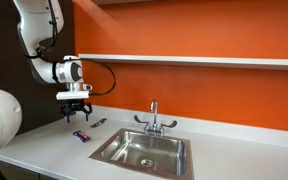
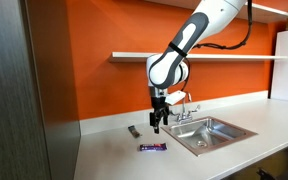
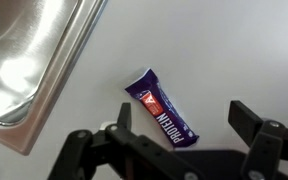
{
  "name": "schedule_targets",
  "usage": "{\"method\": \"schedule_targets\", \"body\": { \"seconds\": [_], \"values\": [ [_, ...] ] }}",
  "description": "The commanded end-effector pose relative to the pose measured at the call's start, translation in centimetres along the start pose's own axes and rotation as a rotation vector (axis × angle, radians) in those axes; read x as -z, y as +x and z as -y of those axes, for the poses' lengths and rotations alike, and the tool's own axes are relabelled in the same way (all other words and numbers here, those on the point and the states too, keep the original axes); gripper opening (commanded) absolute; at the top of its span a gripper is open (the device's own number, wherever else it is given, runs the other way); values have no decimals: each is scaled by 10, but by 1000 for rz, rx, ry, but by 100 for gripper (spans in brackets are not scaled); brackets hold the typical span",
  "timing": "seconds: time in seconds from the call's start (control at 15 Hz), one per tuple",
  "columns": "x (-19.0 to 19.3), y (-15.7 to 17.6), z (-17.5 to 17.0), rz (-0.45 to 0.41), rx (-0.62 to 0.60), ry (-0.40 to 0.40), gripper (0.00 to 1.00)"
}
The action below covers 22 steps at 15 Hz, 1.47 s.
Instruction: Put the purple chocolate bar inside the sink
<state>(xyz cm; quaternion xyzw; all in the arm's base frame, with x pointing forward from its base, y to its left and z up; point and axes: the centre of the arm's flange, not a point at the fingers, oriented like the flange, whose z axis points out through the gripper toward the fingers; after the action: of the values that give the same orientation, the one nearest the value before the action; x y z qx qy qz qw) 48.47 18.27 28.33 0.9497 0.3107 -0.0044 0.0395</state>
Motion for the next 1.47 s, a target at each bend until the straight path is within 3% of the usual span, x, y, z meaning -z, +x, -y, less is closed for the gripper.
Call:
{"method": "schedule_targets", "body": {
  "seconds": [0.0,0.73,1.4],
  "values": [
    [-16,26,-2,5,18,5,100],
    [-68,54,-20,40,-13,44,100],
    [-73,47,-16,58,-13,53,100]
  ]
}}
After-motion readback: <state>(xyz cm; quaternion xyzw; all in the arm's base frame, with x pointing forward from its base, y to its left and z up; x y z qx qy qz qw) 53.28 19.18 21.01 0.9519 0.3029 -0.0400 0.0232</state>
